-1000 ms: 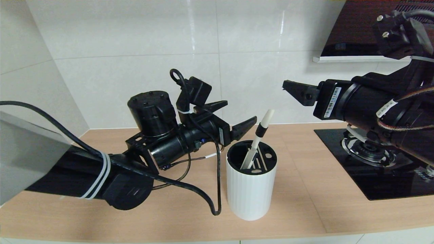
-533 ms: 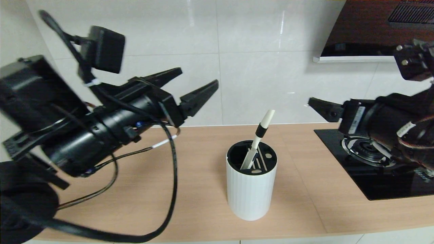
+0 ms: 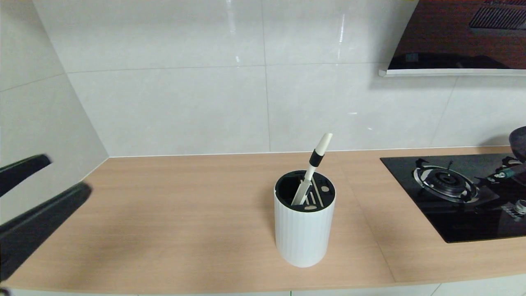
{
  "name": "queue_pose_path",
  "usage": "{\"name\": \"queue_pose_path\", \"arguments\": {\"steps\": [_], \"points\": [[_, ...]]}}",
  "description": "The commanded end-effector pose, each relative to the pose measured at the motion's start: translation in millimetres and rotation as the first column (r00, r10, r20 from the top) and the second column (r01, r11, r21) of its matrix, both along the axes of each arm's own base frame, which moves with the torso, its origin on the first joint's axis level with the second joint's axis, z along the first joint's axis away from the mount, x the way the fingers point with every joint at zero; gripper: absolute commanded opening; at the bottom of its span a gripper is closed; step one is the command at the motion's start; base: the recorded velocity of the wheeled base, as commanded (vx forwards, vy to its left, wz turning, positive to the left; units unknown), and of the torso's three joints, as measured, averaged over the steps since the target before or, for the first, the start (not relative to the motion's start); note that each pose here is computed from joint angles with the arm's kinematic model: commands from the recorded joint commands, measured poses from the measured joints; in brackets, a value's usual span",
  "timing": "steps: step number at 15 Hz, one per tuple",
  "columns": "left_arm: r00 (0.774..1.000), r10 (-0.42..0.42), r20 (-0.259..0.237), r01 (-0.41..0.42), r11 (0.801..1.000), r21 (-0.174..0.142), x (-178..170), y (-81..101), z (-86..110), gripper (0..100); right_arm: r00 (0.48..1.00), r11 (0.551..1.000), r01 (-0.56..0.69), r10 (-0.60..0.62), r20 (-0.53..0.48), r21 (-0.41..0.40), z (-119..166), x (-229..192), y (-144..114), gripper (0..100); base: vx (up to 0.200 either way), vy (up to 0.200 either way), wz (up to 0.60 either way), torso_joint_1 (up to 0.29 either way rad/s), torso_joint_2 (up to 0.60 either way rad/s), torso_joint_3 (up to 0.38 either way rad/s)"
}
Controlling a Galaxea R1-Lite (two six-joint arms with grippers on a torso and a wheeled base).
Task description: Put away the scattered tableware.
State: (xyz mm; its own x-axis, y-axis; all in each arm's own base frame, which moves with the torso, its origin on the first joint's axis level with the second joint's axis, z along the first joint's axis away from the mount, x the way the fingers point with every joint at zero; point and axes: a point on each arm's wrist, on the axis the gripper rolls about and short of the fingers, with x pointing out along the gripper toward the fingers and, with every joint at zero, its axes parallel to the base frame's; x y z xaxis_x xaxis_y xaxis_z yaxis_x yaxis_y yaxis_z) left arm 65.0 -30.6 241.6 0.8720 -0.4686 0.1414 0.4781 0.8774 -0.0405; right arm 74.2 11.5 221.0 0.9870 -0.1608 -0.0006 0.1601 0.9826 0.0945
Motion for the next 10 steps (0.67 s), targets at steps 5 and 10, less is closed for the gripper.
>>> {"name": "queue_pose_path", "arguments": {"steps": [5, 10], "points": [[0.952, 0.300, 0.058, -0.296, 0.953, -0.065, -114.6, 33.6, -70.1, 100, 0.977, 0.984, 0.167, -0.157, 0.144, -0.060, -47.0, -118.6, -24.9, 100, 0.000, 0.000, 0.00, 0.000, 0.00, 0.000], [0.928, 0.371, 0.022, -0.370, 0.928, -0.049, -110.7, 27.9, -108.3, 100, 0.969, 0.977, 0.201, -0.188, 0.158, -0.075, -73.6, -123.6, -18.1, 100, 0.000, 0.000, 0.00, 0.000, 0.00, 0.000]]}}
